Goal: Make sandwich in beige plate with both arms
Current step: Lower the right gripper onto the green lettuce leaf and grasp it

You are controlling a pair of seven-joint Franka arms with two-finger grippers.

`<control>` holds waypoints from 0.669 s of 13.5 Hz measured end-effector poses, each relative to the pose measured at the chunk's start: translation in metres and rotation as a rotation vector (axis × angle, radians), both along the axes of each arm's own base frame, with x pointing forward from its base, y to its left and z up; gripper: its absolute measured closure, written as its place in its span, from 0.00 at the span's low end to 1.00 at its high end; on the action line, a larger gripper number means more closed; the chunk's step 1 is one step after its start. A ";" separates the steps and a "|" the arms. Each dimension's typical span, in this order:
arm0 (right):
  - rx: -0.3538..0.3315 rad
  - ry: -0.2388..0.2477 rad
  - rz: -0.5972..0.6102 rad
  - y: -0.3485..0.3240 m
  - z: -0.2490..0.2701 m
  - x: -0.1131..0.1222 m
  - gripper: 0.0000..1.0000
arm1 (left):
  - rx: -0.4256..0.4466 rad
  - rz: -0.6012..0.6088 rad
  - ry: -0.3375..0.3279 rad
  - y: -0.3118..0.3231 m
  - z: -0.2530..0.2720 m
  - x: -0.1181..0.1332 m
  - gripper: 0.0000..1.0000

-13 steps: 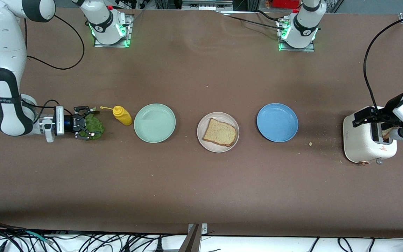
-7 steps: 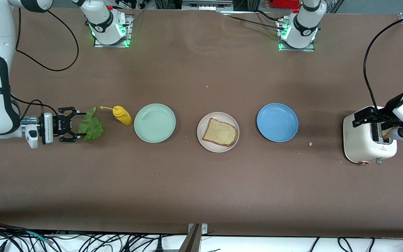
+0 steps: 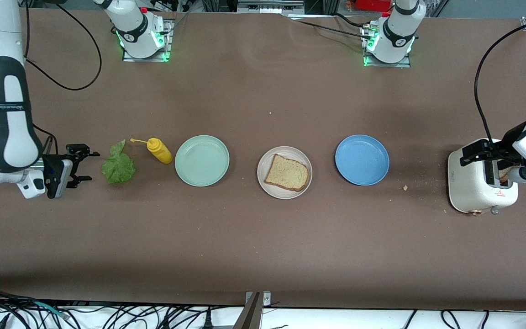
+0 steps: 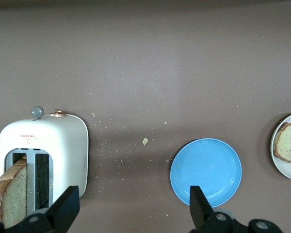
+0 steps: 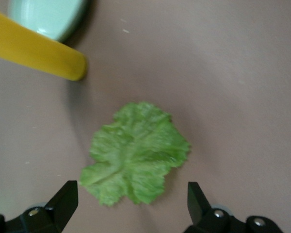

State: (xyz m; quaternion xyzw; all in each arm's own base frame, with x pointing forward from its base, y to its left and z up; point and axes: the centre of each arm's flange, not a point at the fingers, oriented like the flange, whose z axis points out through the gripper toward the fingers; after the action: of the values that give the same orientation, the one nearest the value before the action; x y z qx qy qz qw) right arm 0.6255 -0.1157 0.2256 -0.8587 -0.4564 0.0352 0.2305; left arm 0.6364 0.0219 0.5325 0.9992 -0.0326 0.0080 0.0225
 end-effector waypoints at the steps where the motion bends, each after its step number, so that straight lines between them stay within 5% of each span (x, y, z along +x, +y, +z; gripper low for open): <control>1: -0.025 0.006 -0.022 0.004 -0.007 -0.001 0.00 | 0.000 0.000 0.000 0.000 0.000 0.000 0.00; 9: -0.164 0.022 -0.090 0.046 -0.043 -0.013 0.00 | 0.000 0.000 0.001 0.000 0.000 0.000 0.00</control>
State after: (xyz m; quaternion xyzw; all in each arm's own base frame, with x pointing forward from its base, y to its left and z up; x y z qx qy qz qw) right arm 0.6126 -0.0695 0.1823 -0.8940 -0.4102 0.0714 0.1654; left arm 0.6364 0.0218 0.5322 0.9992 -0.0327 0.0077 0.0225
